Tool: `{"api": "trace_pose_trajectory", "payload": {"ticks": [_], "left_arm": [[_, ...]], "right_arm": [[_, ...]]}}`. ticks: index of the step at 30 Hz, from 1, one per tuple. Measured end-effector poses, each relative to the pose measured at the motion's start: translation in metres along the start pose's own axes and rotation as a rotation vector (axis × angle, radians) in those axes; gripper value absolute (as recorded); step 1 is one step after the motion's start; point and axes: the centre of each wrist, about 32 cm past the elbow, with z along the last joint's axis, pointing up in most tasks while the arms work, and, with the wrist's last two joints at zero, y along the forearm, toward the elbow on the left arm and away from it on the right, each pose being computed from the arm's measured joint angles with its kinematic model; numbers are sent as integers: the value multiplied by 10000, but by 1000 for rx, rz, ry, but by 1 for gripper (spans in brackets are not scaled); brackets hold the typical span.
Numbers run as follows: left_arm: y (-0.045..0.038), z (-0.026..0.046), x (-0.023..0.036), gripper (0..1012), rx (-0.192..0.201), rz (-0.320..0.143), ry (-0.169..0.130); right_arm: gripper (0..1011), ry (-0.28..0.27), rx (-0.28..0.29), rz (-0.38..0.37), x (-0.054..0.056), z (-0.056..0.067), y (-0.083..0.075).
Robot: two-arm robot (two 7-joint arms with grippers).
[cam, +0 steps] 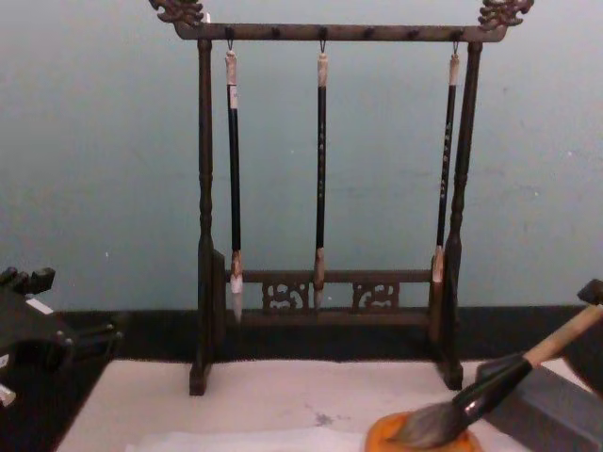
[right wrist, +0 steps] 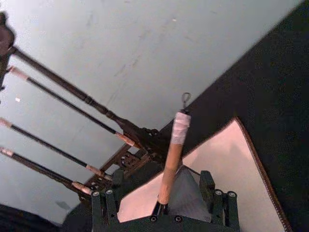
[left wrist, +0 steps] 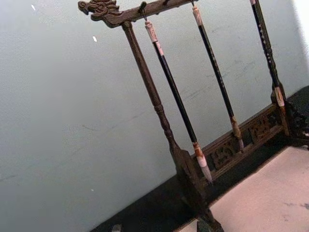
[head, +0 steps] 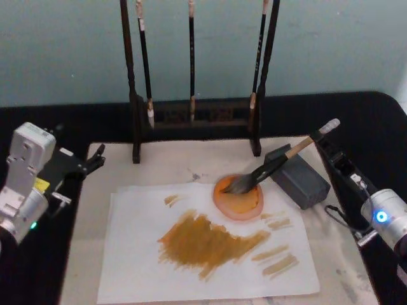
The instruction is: Pick up the brush from the inkstone, write on the paper, then place the brush back to its original position.
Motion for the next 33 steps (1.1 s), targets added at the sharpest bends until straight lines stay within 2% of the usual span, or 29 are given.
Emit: {"api": "trace_pose_trajectory", "payload": {"ticks": [3, 4, 6, 8, 9, 10, 11, 12, 15, 16, 18, 19, 21, 22, 26, 27, 28, 29, 33], "left_arm": [[0, 0, 0, 1010, 0, 0, 0], [0, 0, 0, 1010, 0, 0, 0], [0, 0, 0, 1009, 0, 0, 0], [0, 0, 0, 1010, 0, 0, 0], [0, 0, 0, 1009, 0, 0, 0], [0, 0, 0, 1010, 0, 0, 0], [0, 0, 0, 1010, 0, 0, 0], [0, 0, 0, 1010, 0, 0, 0], [0, 0, 0, 1010, 0, 0, 0], [0, 0, 0, 1010, 0, 0, 0], [0, 0, 0, 1010, 0, 0, 0], [0, 0, 0, 1009, 0, 0, 0], [0, 0, 0, 1010, 0, 0, 0], [0, 0, 0, 1010, 0, 0, 0], [0, 0, 0, 1010, 0, 0, 0], [0, 0, 0, 1010, 0, 0, 0], [0, 0, 0, 1010, 0, 0, 0], [0, 0, 0, 1010, 0, 0, 0], [0, 0, 0, 1010, 0, 0, 0]], "right_arm": [[1000, -67, 11, -1, -33, -18, -18], [1000, -124, 15, -3, -56, -35, -22], [1000, -180, 20, -6, -74, -54, -22], [1000, -326, 31, -11, -117, -92, -1], [1000, -326, 31, -11, -117, -92, -1], [1000, -392, 35, -12, -137, -106, 13], [1000, -425, 37, -12, -149, -115, 21], [1000, -494, 41, -12, -168, -135, 35], [1000, -596, 47, -13, -188, -160, 51], [1000, -657, 49, -15, -197, -177, 60], [1000, -723, 50, -18, -205, -196, 71], [1000, -788, 51, -22, -211, -217, 80], [1000, -844, 54, -29, -216, -236, 89], [1000, -899, 59, -36, -219, -260, 100], [1000, -1001, 71, -52, -215, -302, 121], [1000, -1050, 77, -59, -207, -328, 128], [1000, -1068, 80, -62, -204, -337, 131], [1000, -1112, 88, -68, -196, -355, 139], [1000, -1195, 98, -80, -182, -398, 151]]}}
